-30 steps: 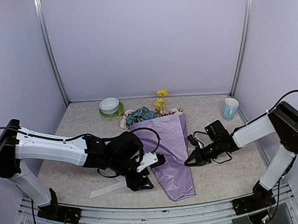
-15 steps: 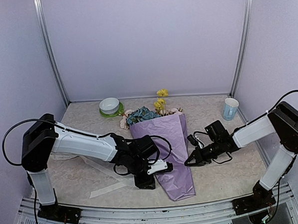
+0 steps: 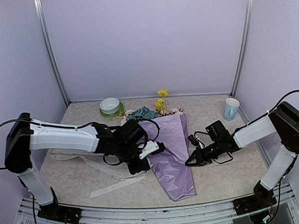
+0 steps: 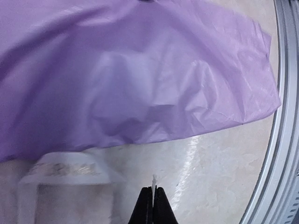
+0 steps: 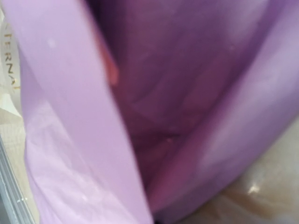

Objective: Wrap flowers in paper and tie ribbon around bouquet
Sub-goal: Pick up the ribbon from the center of the board, then place the ribbon at the center of the board.

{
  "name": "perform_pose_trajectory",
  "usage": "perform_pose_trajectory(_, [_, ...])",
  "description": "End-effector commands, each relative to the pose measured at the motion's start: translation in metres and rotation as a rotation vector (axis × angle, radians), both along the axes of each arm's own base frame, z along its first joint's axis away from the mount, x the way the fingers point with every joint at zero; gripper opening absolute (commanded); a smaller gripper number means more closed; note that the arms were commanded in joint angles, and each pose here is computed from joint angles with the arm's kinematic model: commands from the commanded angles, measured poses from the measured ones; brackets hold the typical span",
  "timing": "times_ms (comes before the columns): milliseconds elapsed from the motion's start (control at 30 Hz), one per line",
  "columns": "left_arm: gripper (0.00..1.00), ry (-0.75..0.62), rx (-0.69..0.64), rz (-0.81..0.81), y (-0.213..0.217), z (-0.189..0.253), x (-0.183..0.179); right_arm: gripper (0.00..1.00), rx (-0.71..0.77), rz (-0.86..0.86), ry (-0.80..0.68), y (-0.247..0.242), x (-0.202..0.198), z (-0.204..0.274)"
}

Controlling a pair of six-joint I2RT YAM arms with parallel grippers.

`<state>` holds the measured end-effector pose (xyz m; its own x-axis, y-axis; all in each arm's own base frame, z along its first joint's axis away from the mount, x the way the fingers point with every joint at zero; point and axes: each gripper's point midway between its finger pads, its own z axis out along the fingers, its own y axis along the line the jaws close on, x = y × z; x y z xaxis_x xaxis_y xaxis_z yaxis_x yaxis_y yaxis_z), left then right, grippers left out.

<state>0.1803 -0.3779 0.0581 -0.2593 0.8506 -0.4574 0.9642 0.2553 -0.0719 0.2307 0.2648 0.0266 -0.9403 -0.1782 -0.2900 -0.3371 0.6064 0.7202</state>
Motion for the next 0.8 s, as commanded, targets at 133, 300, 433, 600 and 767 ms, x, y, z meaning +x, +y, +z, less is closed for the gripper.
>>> perform_pose_trajectory(133, [0.00,-0.350,-0.273,0.786,0.136,0.154,0.150,0.00,-0.007,0.014,-0.009,0.000,-0.003,-0.004])
perform_pose_trajectory(300, [0.25,-0.452,0.055,1.356,0.294,0.123,0.187,0.00,0.001,0.011,-0.014,0.002,-0.001,0.000])
perform_pose_trajectory(433, [0.76,-0.471,0.028,1.385,0.298,0.117,0.179,0.00,0.005,0.013,-0.015,0.002,-0.002,0.002])
perform_pose_trajectory(600, [0.87,-0.468,-0.096,1.226,0.248,0.127,0.166,0.00,0.068,0.031,-0.001,0.010,-0.003,0.011])
perform_pose_trajectory(767, [0.70,-0.367,-0.184,0.917,0.144,0.113,0.126,0.00,0.071,0.026,0.001,0.011,-0.002,0.011])
